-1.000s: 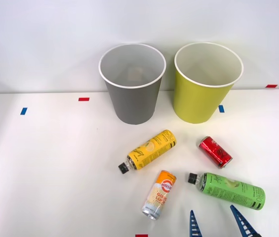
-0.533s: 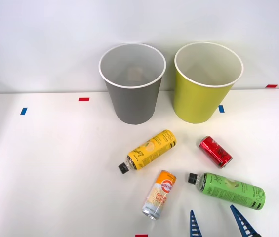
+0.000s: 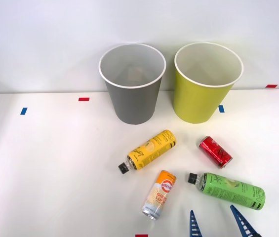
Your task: Put cans in the gray bin, plastic bottles in the light green bin
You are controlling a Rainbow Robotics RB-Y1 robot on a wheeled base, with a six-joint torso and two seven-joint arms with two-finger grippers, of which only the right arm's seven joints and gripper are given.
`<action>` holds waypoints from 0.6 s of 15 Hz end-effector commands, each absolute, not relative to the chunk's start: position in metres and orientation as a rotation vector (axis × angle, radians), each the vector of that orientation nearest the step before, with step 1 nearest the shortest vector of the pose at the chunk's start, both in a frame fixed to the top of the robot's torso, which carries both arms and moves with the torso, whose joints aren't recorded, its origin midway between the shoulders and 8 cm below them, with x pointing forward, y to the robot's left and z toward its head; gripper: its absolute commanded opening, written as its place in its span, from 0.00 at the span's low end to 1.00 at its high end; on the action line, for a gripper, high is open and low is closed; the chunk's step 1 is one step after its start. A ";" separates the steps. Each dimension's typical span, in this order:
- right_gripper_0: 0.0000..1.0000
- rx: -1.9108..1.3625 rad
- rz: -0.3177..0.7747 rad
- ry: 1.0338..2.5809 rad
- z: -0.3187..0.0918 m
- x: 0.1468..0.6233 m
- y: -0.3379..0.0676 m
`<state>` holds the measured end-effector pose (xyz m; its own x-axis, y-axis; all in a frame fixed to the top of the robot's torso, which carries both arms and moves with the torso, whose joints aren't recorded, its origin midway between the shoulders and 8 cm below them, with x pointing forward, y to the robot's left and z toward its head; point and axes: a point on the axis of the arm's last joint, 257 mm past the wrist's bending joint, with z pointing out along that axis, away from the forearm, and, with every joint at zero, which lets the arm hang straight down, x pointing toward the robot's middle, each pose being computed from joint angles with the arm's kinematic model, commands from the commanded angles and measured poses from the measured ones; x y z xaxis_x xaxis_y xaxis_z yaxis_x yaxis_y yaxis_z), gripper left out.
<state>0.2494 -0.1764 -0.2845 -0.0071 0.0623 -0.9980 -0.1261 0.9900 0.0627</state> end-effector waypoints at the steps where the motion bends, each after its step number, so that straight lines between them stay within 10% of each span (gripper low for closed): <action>1: 1.00 -0.050 0.149 1.571 -0.284 0.249 -0.176; 9: 1.00 -0.050 0.149 1.571 -0.284 0.249 -0.176</action>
<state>0.2494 -0.1764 -0.2845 -0.0071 0.0623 -0.9980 -0.1261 0.9900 0.0627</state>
